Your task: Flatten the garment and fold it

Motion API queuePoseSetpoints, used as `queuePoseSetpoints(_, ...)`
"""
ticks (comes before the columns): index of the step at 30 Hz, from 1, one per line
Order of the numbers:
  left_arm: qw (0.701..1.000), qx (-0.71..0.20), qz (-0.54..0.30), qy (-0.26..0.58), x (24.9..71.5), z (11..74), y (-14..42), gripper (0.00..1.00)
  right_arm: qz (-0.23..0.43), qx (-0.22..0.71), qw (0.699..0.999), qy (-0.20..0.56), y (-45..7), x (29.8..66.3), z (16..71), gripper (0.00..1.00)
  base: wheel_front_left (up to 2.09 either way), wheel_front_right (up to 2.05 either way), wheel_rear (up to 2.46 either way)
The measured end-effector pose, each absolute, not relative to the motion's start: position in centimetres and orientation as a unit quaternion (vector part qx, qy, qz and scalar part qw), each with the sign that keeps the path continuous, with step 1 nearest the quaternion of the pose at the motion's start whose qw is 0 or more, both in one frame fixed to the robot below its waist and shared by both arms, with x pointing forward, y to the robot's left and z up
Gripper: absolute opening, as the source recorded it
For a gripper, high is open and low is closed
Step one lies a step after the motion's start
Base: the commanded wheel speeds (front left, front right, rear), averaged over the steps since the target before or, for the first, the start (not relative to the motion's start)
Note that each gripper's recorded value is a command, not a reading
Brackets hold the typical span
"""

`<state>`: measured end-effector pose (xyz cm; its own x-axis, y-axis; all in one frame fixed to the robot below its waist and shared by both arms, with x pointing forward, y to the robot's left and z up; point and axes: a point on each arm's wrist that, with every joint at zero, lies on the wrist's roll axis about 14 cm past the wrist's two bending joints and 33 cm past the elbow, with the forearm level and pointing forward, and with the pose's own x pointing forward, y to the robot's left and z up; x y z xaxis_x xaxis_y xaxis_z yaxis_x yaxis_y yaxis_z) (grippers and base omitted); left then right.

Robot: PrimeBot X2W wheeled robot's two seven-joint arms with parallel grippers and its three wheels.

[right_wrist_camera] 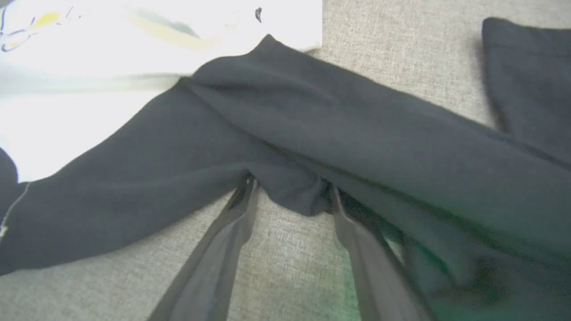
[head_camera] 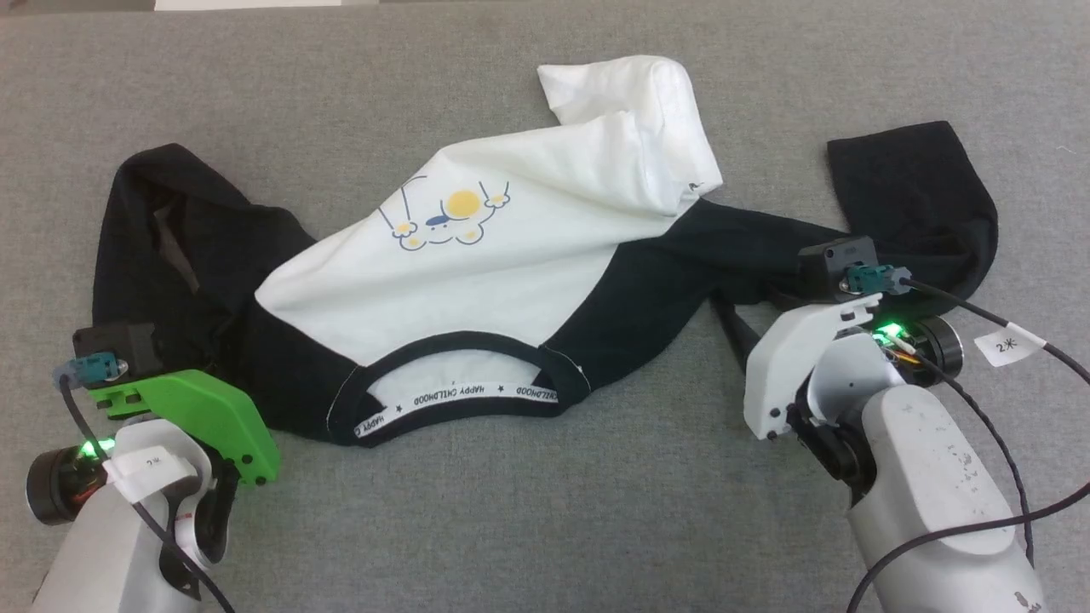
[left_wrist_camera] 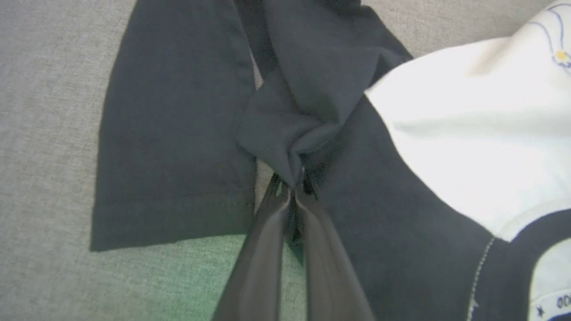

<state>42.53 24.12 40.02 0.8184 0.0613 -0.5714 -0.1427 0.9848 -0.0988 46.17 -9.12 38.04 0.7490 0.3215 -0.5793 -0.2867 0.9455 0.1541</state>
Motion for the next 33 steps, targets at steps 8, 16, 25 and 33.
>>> queuePoseSetpoints(8,0.956,-0.076,0.048,0.28,42.6,40.9,23.8,0.0,0.16,0.029,0.94,0.301,-9.3,45.6,38.9,0.0,0.0,0.0,0.0)
queuePoseSetpoints(16,0.979,-0.098,0.026,0.18,43.2,46.4,23.2,0.0,0.153,0.034,0.967,0.199,-10.0,44.0,45.1,0.0,0.0,0.0,0.0)
queuePoseSetpoints(25,0.986,-0.144,-0.07,0.048,43.7,56.7,19.6,0.0,0.116,-0.002,0.99,0.083,-13.3,42.4,55.2,0.0,0.0,0.0,0.0)
queuePoseSetpoints(33,0.974,-0.177,-0.143,-0.004,47.7,63.6,16.8,0.0,0.093,-0.087,0.99,0.057,-16.8,46.0,60.4,0.0,0.0,0.0,0.0)
